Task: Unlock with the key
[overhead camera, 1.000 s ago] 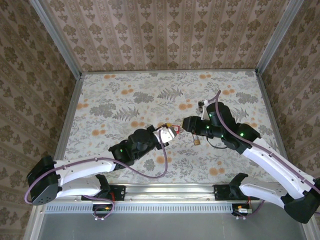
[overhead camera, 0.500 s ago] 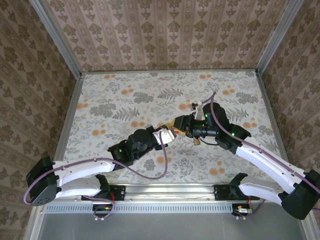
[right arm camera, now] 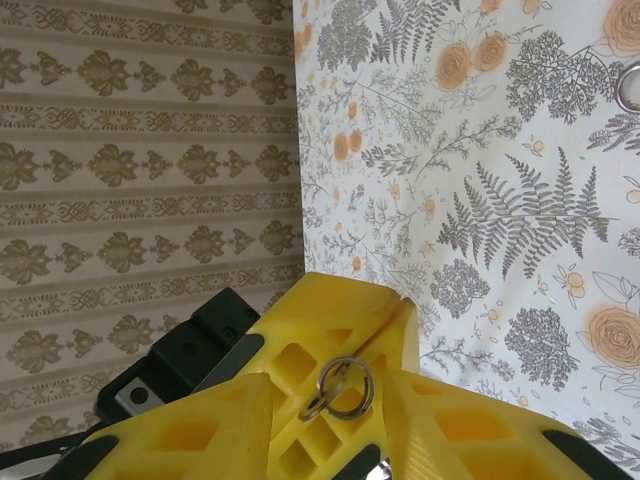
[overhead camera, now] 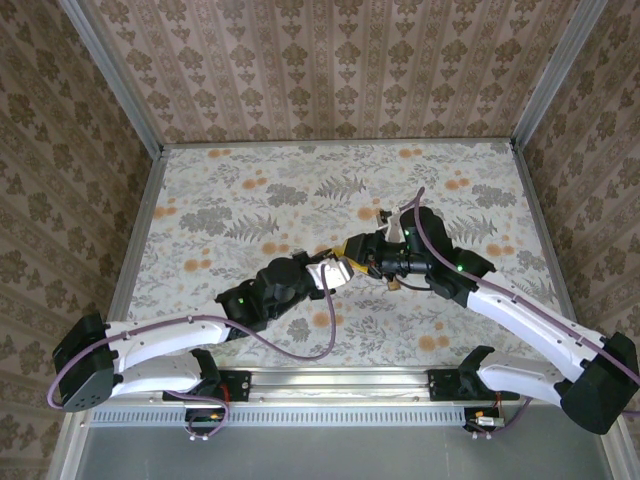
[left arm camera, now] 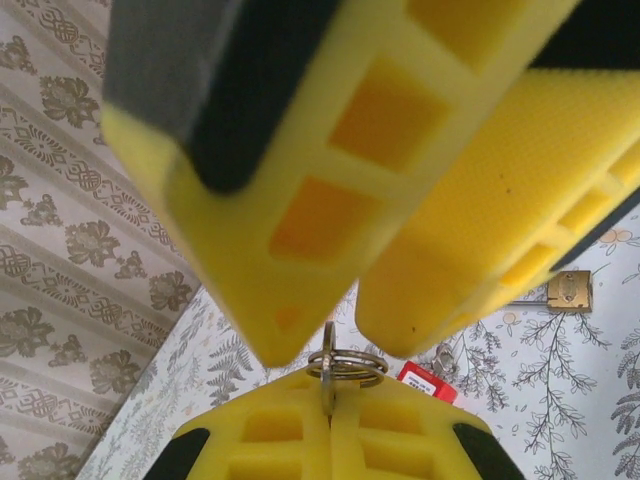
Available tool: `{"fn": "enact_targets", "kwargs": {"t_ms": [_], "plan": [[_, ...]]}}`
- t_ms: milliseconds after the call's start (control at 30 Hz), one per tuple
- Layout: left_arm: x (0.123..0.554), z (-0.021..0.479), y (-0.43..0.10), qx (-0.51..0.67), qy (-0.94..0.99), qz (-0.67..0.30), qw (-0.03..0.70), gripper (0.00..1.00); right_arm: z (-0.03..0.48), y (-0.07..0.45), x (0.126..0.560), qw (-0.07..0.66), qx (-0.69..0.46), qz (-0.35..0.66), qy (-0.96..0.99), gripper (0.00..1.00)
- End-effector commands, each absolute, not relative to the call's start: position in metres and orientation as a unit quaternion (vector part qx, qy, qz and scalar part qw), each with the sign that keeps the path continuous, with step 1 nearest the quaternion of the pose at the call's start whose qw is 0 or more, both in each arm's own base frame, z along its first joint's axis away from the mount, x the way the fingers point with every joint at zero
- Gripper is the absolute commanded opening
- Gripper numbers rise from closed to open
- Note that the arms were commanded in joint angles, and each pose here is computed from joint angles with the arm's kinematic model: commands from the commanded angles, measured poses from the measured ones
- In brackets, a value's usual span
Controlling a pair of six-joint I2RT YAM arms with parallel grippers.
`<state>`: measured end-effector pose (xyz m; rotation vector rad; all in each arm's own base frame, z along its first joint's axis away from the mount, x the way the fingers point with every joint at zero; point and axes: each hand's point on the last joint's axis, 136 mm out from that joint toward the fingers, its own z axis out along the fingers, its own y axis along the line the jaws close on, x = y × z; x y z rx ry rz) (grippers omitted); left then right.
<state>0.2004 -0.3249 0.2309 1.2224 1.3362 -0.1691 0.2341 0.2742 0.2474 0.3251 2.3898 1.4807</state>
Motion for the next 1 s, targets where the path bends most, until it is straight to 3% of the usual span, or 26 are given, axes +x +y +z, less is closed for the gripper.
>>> {"fn": "enact_targets", "kwargs": {"t_ms": [0,533,967], "plan": [[0.204,0.242,-0.327,0.532,0.572,-0.063,0.62,0.0,0.239,0.28,0.231,0.131,0.12,0.521,0.835,0.35],[0.205,0.225,-0.331,0.566,0.562,-0.025,0.603,0.0,0.232,0.284,0.231,0.122,0.116,0.52,0.837,0.13],[0.204,0.227,-0.335,0.572,0.539,0.019,0.618,0.0,0.225,0.28,0.23,0.119,0.126,0.517,0.839,0.05]]}}
